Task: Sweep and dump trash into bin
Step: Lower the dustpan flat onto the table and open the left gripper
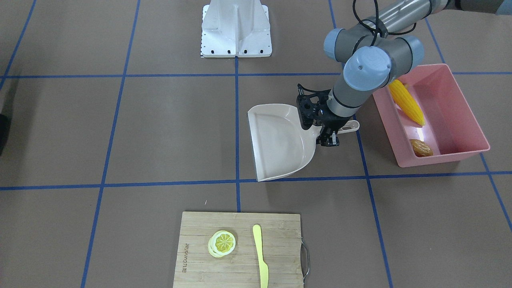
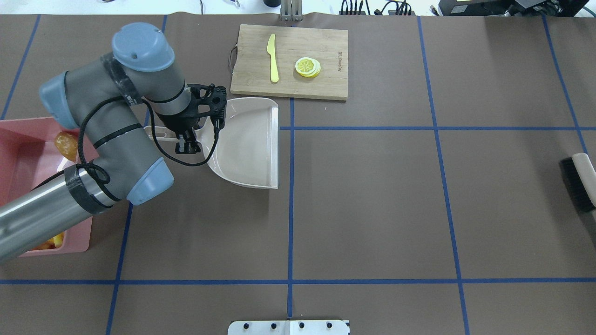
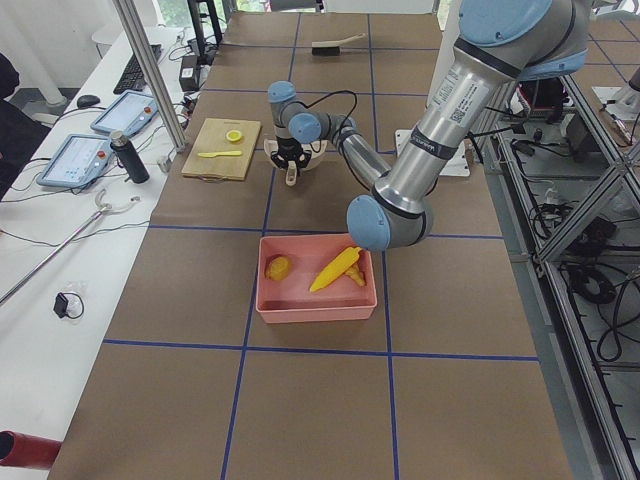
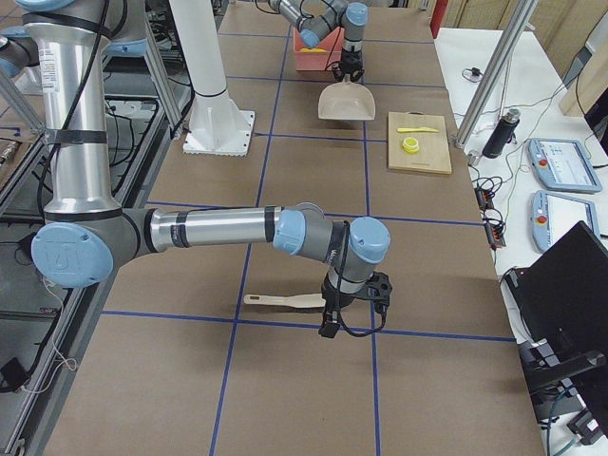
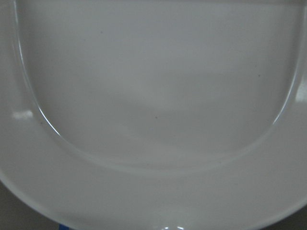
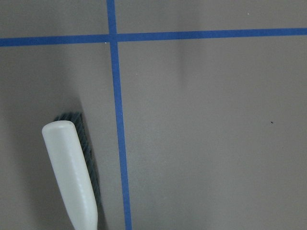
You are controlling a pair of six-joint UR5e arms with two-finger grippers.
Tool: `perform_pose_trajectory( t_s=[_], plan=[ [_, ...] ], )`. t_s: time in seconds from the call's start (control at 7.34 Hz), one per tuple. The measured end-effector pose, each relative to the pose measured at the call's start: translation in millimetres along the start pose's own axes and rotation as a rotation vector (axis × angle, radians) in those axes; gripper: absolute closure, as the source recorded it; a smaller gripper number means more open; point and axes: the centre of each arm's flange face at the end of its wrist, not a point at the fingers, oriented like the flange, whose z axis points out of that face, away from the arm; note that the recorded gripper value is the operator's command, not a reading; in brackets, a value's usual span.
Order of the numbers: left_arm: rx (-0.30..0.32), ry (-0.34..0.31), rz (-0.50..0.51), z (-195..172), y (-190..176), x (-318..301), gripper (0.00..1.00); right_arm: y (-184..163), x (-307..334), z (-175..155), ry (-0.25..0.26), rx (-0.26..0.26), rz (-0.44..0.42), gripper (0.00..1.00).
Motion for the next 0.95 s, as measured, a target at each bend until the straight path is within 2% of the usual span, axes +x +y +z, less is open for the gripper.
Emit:
perform_pose_trajectory(
  t_s=[0.27,0.54,0.95],
  plan=[
    [-0.048,0.007,0.037,11,-8,-8,1.00,-8,-6,-8,-0.002,0.033,-0.028,0.00],
    [-0.068,0.027,0.041,28,-13,-5,1.00,-13,-3,-3,-0.008,0.083,-0.068,0.00],
    [-0.072,0.040,0.047,42,-17,-1,1.00,-18,-3,-1,-0.026,0.099,-0.082,0.00]
  ],
)
